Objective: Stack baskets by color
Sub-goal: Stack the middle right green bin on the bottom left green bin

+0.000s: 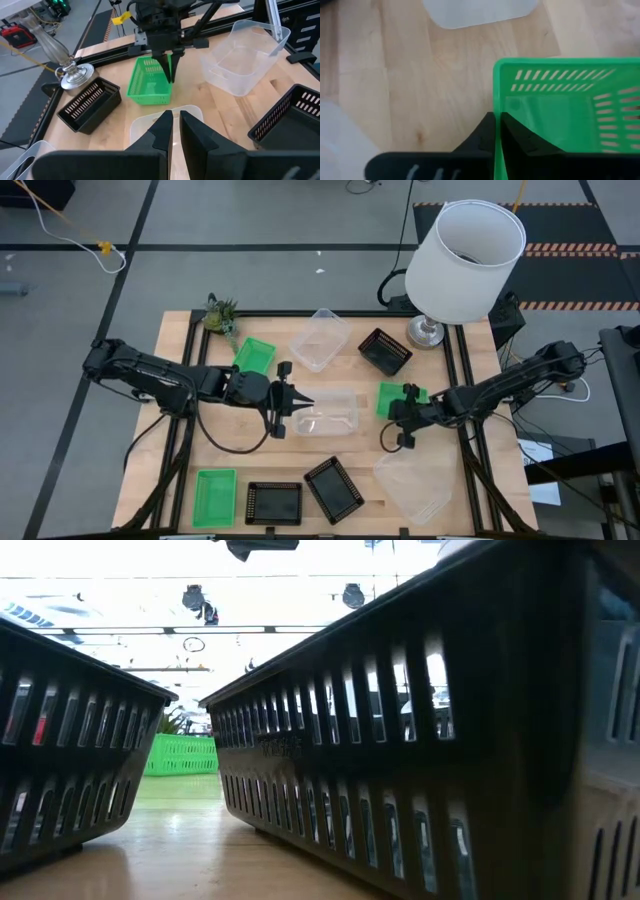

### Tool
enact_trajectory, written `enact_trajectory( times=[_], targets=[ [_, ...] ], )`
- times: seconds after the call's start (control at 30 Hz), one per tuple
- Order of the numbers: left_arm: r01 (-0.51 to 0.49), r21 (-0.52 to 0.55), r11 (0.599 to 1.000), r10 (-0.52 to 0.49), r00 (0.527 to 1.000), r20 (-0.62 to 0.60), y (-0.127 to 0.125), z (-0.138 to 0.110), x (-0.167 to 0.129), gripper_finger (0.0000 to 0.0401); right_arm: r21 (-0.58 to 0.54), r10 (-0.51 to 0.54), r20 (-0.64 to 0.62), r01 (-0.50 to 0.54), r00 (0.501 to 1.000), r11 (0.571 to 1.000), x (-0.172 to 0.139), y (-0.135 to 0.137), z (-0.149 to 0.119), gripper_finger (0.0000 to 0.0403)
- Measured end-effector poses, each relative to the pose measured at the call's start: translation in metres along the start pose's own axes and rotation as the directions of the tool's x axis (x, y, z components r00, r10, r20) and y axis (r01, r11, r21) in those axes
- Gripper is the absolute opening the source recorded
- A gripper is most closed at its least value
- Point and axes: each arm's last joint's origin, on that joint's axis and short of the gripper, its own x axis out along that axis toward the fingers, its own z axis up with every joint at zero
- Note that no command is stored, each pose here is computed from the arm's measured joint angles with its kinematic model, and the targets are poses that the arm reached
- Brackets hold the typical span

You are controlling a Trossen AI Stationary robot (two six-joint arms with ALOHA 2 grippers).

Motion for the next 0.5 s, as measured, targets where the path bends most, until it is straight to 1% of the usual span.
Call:
enact_trajectory(
  times=[0.2, 0.37, 0.5],
  targets=[
    [-0.001, 0.022, 1.000, 0.001, 1.000, 0.006, 0.000, 0.001, 0.000, 0.0037, -0.045, 0.017, 0.024, -0.016, 1.000, 0.999, -0.006, 0.000, 0.001, 0.0002],
    [-0.017, 0.043, 0.999, 0.014, 0.997, 0.073, 0.001, 0.007, 0.000, 0.0037, -0.087, 0.043, 0.079, -0.036, 0.996, 0.996, -0.016, 0.001, 0.010, 0.0001],
    [-0.019, 0.072, 0.997, 0.014, 0.997, 0.075, -0.001, 0.006, 0.008, 0.0039, -0.115, 0.063, 0.116, -0.050, 0.991, 0.992, -0.024, 0.002, 0.016, 0.0000]
  ],
)
